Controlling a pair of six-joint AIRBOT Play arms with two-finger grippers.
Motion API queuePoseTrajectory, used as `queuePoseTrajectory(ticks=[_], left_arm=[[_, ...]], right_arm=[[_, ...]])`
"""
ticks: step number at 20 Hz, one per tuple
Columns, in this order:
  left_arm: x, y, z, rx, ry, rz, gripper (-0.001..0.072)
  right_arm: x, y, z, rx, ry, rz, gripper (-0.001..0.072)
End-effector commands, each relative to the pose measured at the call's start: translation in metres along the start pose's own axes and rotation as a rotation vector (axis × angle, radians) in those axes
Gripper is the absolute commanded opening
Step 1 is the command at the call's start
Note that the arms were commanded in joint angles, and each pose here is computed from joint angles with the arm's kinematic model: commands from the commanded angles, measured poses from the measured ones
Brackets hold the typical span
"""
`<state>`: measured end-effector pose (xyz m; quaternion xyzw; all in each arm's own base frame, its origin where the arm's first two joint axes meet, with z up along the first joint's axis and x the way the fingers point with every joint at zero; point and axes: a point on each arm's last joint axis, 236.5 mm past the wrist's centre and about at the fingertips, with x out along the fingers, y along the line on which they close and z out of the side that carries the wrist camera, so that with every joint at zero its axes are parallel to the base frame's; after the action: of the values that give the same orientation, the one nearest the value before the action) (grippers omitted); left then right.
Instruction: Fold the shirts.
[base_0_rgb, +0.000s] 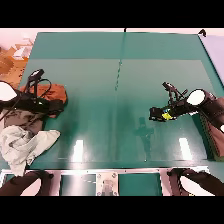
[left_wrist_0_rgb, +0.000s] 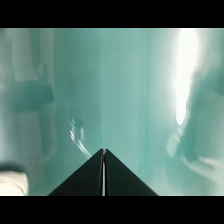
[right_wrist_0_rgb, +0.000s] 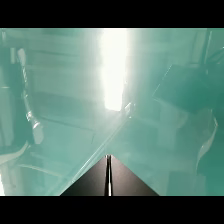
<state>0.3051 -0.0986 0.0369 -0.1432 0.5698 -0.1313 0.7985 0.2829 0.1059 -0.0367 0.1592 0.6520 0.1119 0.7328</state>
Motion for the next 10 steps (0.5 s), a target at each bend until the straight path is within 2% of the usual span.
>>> queuePoseTrajectory(ticks=[1, 2, 3, 5, 7, 10], left_arm=[[-0.005, 0.033, 0.032, 0.08, -0.131, 0.145, 0.0373], [-0.012, 0.057, 0.046, 0.132, -0.18, 0.256, 0.069], [-0.021, 0.076, 0.062, 0.187, -0.235, 0.349, 0.0718], [-0.04, 0.105, 0.093, 0.25, -0.345, 0.47, 0.0718], [-0.044, 0.132, 0.115, 0.227, -0.421, 0.515, 0.0719], [-0.016, 0.184, 0.125, 0.156, -0.407, 0.55, 0.0718]], right_arm=[[0.0, 0.0, 0.001, 0.0, -0.005, 0.0, 0.0011], [0.0, 0.0, 0.005, 0.0, -0.022, 0.0, 0.0011], [0.0, 0.0, 0.007, 0.0, -0.03, 0.0, 0.0011], [0.0, 0.0, 0.012, 0.0, -0.051, 0.0, 0.0011], [-0.001, 0.0, 0.023, 0.0, -0.098, -0.001, 0.0011], [-0.002, 0.0, 0.029, 0.0, -0.122, -0.001, 0.0012]])
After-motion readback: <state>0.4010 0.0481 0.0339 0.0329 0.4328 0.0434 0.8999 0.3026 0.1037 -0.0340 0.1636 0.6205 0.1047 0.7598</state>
